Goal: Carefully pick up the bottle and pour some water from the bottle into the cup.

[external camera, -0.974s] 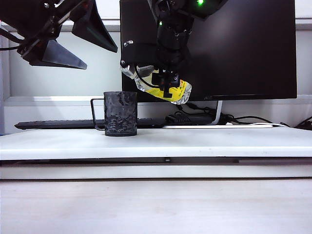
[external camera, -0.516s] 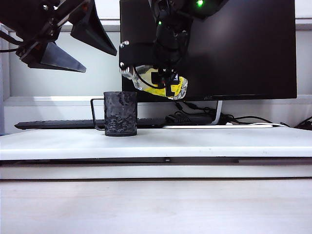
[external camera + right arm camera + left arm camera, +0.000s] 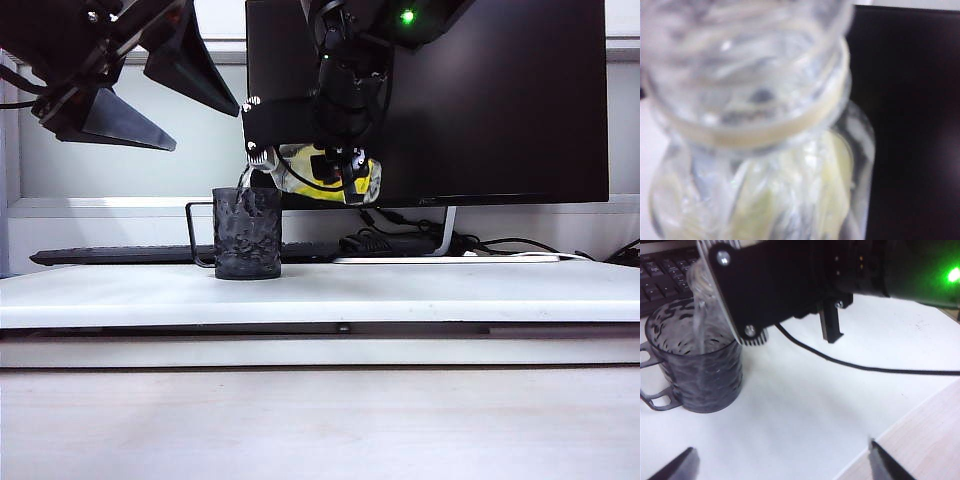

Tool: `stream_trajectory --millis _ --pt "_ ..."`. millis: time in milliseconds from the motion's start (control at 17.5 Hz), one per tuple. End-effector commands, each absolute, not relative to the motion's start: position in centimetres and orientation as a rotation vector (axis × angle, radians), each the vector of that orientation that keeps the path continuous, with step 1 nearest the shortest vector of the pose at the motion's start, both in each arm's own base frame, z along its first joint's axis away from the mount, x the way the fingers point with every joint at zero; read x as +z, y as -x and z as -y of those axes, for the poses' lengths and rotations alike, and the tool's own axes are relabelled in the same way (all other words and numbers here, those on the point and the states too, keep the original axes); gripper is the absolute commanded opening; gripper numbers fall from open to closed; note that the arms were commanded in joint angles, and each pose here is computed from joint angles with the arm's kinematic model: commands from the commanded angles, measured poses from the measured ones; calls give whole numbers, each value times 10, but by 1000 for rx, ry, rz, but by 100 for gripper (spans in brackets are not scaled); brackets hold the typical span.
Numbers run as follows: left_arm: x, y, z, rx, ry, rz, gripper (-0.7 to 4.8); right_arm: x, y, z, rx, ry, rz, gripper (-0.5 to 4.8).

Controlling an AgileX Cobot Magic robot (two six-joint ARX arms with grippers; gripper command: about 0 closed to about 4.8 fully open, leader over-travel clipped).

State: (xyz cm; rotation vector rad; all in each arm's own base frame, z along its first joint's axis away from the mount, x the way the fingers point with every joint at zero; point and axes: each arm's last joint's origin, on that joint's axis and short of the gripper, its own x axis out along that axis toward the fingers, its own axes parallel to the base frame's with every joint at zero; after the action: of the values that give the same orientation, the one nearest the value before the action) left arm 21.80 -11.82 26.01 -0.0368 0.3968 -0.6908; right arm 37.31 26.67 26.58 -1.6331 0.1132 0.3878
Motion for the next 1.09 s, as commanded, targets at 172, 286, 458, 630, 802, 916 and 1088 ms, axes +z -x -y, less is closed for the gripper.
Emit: stream_trajectory --millis 172,286,458,630,802,916,1088 --pt "263 -218 118 -697 36 -381 479 280 -375 -264 334 1606 -54 145" --pt "263 -218 118 -697 36 -381 479 279 -377 -261 328 1608 -61 145" --pt "262 -218 118 -696 36 -387 479 279 -379 -259 326 1631 -64 148" --pt "262 -218 118 -696 35 -391 479 279 -379 -259 326 1632 -63 149" --pt "262 -218 118 -696 35 -391 479 279 -379 -259 330 1631 -61 171" --pt "262 -217 118 -695 34 -398 479 279 -379 -259 334 1631 -59 144" --pt "260 -217 117 -694 32 -414 479 279 -379 -259 334 1643 -56 144"
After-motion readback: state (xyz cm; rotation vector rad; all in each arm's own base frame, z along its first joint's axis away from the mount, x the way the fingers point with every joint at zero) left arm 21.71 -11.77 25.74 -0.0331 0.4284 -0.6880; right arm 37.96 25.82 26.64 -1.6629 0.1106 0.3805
